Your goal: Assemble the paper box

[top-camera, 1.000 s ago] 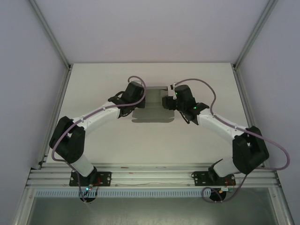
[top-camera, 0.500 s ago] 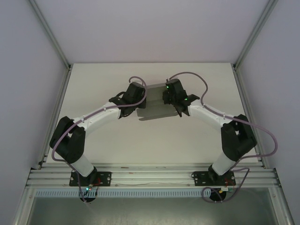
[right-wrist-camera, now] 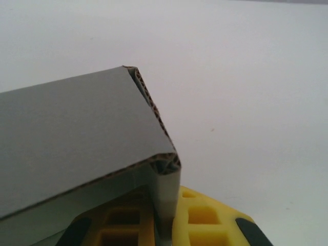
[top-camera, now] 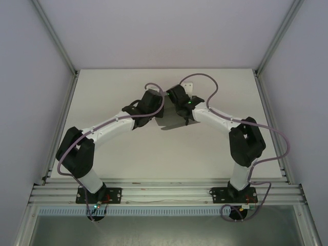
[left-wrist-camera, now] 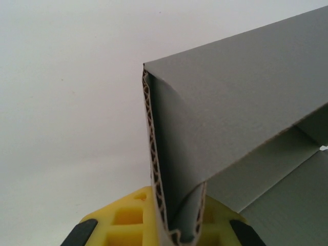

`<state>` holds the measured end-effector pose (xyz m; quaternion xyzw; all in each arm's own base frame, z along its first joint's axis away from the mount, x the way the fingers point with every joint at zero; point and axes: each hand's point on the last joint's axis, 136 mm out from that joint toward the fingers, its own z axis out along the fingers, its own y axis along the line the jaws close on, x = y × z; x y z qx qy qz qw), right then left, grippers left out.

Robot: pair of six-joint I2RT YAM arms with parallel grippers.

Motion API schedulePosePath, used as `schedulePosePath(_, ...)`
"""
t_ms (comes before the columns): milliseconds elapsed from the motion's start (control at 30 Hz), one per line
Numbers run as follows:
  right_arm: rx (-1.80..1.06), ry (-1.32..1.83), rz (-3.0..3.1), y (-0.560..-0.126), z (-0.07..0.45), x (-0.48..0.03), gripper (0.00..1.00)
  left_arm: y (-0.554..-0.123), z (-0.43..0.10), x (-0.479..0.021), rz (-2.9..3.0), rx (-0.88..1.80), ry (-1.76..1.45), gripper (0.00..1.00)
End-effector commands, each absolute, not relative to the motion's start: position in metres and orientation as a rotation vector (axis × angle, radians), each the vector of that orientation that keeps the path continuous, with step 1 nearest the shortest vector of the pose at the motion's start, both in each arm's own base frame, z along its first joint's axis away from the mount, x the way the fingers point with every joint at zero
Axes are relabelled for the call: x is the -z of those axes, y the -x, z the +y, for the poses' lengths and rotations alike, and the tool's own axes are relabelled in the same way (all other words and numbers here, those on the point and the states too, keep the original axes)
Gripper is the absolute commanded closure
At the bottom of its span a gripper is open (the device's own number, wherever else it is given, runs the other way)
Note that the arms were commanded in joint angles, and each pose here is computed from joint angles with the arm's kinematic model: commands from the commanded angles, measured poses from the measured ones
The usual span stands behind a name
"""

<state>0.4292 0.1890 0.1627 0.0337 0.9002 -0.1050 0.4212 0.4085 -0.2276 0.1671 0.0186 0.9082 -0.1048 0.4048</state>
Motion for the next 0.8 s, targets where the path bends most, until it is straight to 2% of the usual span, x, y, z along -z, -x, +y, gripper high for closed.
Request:
schedulePosePath(0,0.965,-0.167,2.147,-0.413,0.073,-0.164,0.92,-0.414,-0.188,-0.180,2.275,0.074,0.074,1.00)
schedulePosePath(67,0.831,-0.159,2.194,-0.415,0.082,-0.157,0.88,-0.415,-0.193,-0.179,2.277,0.102,0.050,1.00)
schedulePosePath(200,0.269,-0.116,2.249,-0.424,0.123,-0.146,0.79,-0.413,-0.214,-0.181,2.258,0.222,-0.048,1.00)
schedulePosePath(300,0.004,-0.111,2.220,-0.426,0.140,-0.155,0.73,-0.410,-0.225,-0.180,2.244,0.290,-0.123,1.00)
schedulePosePath(533,-0.182,-0.080,2.229,-0.426,0.159,-0.160,0.60,-0.405,-0.233,-0.178,2.235,0.334,-0.178,1.00)
schedulePosePath(767,-0.292,-0.009,2.293,-0.419,0.178,-0.145,0.60,-0.406,-0.232,-0.181,2.218,0.326,-0.177,1.00)
